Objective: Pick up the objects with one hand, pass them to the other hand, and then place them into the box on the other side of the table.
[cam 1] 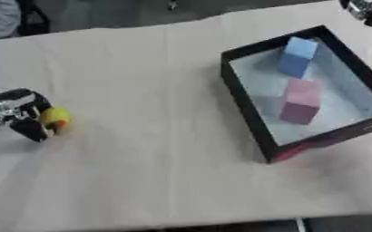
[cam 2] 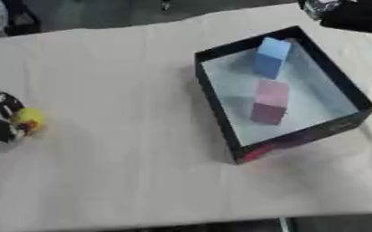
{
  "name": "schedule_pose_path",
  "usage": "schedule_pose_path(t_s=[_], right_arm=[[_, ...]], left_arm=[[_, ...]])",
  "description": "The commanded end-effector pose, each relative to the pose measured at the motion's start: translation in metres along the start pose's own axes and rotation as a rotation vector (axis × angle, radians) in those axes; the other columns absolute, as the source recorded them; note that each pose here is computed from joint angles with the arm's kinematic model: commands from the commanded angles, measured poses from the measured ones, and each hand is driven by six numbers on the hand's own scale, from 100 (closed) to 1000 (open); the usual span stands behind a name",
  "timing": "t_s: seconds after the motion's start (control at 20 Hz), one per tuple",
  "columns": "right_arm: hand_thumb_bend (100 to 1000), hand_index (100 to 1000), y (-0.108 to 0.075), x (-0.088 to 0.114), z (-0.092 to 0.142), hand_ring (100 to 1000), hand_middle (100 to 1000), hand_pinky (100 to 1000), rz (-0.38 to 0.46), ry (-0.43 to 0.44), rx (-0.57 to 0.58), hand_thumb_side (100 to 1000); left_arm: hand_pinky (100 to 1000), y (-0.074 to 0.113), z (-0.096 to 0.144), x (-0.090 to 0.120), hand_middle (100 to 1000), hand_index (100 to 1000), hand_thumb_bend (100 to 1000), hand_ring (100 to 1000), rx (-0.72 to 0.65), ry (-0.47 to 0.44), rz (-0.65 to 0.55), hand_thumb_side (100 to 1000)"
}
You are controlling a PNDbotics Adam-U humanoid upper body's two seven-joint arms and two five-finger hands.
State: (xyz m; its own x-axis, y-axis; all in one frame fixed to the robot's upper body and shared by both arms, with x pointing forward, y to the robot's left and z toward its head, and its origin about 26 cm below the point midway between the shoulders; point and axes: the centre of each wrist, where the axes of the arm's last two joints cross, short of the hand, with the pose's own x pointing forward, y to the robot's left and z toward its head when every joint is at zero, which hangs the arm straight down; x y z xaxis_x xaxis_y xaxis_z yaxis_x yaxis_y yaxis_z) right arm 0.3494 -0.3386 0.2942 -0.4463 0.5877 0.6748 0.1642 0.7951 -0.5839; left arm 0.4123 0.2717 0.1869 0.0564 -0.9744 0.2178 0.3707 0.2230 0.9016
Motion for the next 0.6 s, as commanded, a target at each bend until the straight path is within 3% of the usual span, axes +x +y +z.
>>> schedule_pose_path(t_s=[0.05, 0.3, 0.6], right_arm=[[321, 850, -0.01, 0.008, -0.003, 870, 810, 918, 0.013, -0.029, -0.017, 223], [319, 848, -0.009, 0.01, -0.003, 869, 809, 918, 0.007, -0.036, -0.013, 220], [320, 852, -0.004, 0.02, -0.005, 873, 813, 918, -0.001, -0.074, 0.019, 217]], left_arm=[[822, 0.024, 0.017, -0.005, 680, 563, 124, 758, 0.083, -0.01, -0.004, 100], [821, 0.034, 0.034, -0.001, 672, 574, 161, 753, 0.139, -0.052, 0.003, 100], [836, 0.045, 0.059, 0.011, 670, 583, 100, 750, 0.233, -0.158, 0.061, 100]])
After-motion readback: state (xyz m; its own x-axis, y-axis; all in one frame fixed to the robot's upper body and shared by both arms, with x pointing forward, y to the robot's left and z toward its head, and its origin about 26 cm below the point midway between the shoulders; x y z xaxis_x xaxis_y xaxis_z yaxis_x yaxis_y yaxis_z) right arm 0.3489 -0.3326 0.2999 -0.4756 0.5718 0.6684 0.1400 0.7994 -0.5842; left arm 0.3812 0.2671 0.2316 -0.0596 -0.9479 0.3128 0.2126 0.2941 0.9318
